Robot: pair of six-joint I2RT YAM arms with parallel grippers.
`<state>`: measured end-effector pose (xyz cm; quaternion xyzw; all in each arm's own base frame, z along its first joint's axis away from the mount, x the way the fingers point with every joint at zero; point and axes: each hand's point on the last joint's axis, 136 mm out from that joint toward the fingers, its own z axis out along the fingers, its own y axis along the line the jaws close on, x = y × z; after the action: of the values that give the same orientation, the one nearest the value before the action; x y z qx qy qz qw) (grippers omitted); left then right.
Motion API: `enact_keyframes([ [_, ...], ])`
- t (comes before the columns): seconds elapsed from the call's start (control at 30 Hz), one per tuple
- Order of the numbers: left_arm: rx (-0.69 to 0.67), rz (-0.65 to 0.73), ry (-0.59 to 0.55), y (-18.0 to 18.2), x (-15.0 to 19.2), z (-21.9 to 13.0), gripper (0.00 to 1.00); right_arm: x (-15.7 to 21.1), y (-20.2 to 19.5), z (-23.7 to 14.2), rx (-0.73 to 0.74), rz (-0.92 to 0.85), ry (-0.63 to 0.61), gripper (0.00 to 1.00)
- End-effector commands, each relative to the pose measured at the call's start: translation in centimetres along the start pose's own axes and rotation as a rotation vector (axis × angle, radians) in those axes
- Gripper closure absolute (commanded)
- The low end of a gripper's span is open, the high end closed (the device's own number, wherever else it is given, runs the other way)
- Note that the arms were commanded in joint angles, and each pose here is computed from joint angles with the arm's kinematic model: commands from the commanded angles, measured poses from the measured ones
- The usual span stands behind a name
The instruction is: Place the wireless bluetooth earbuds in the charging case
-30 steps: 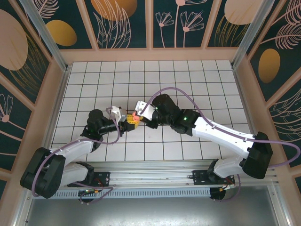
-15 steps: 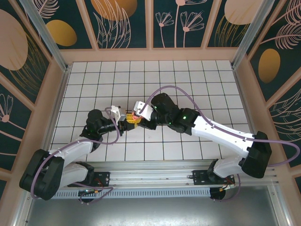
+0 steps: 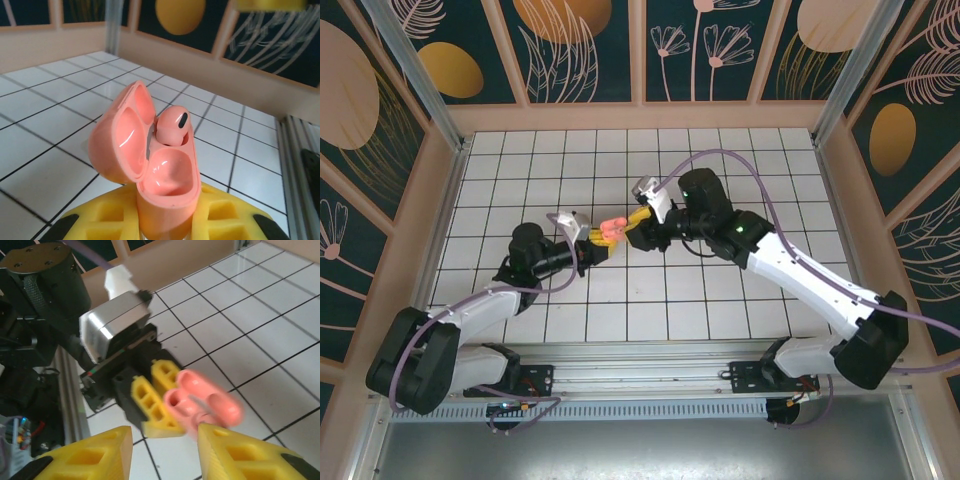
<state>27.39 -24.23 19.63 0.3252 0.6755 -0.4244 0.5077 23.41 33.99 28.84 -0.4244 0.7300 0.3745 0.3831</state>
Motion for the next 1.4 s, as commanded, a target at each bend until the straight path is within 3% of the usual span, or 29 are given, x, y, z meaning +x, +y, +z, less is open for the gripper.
enact_keyframes([
  [0.0, -0.163, -0.156, 0.012, 3.7, -1.0, -0.3, 0.84, -0.4, -0.3, 1.0, -0.011, 0.170, 0.019, 0.62],
  [0.1, -0.251, -0.265, -0.027, 6.2, -1.9, -1.9, 0.84, 0.3, -1.0, 1.9, 0.014, 0.260, 0.051, 0.63],
  [0.23, -0.353, -0.346, -0.026, 8.7, -2.1, -3.5, 0.82, 1.4, -3.3, 2.7, 0.178, 0.330, 0.102, 0.61],
  [0.4, -0.457, -0.488, 0.006, 11.8, -0.4, -5.5, 0.82, 2.1, -6.7, 4.5, 0.340, 0.454, 0.225, 0.63],
  [0.67, -0.565, -0.583, -0.006, 14.8, 1.0, -8.8, 0.82, 4.0, -7.6, 10.7, 0.288, 0.602, 0.320, 0.63],
  [0.93, -0.632, -0.623, 0.011, 16.0, 2.4, -10.5, 0.82, 9.3, -8.0, 16.7, 0.320, 0.662, 0.540, 0.63],
  [1.37, -0.663, -0.683, 0.028, 17.2, 4.2, -11.6, 0.82, 12.8, -6.1, 20.6, 0.269, 0.676, 0.642, 0.62],
])
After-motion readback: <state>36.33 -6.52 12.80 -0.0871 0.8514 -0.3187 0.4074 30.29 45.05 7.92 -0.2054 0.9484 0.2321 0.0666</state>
